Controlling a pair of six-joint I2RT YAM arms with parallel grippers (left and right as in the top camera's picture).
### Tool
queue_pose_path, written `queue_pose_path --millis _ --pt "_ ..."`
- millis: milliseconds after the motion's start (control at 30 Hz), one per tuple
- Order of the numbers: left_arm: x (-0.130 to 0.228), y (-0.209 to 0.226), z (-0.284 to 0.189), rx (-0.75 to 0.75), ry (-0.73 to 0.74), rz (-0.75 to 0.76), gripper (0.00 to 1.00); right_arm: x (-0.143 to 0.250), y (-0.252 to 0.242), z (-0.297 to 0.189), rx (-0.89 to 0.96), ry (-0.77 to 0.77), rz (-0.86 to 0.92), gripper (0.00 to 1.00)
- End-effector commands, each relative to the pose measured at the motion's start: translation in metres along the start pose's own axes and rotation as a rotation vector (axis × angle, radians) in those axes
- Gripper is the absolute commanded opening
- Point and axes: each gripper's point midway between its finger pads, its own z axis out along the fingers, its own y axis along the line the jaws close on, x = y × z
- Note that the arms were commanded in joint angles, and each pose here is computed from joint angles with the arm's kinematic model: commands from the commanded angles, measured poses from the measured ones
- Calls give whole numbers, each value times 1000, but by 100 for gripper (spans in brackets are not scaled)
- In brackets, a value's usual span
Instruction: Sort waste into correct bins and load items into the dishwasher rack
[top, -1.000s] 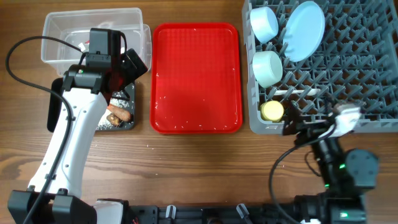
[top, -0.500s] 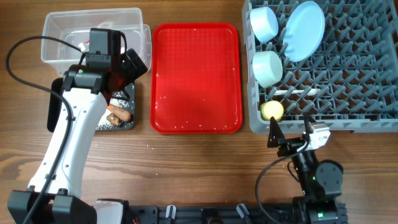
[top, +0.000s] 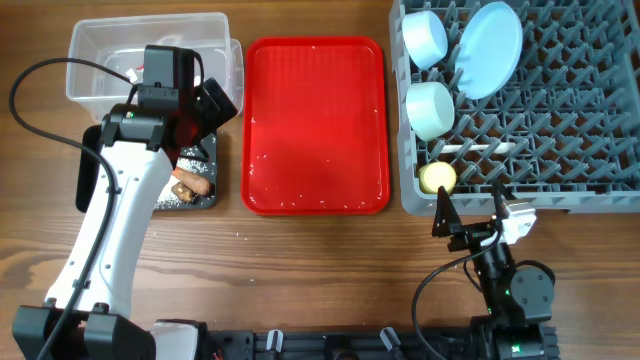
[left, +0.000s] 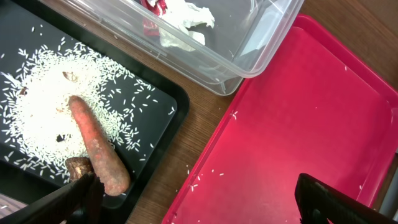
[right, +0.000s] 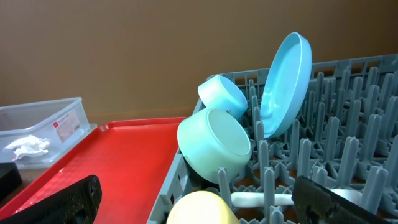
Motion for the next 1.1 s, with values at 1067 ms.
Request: queue_pose_path --millis 1067 --pt "7 9 -85 460 -581 311 100 -1 -2 0 13 -8 -3 100"
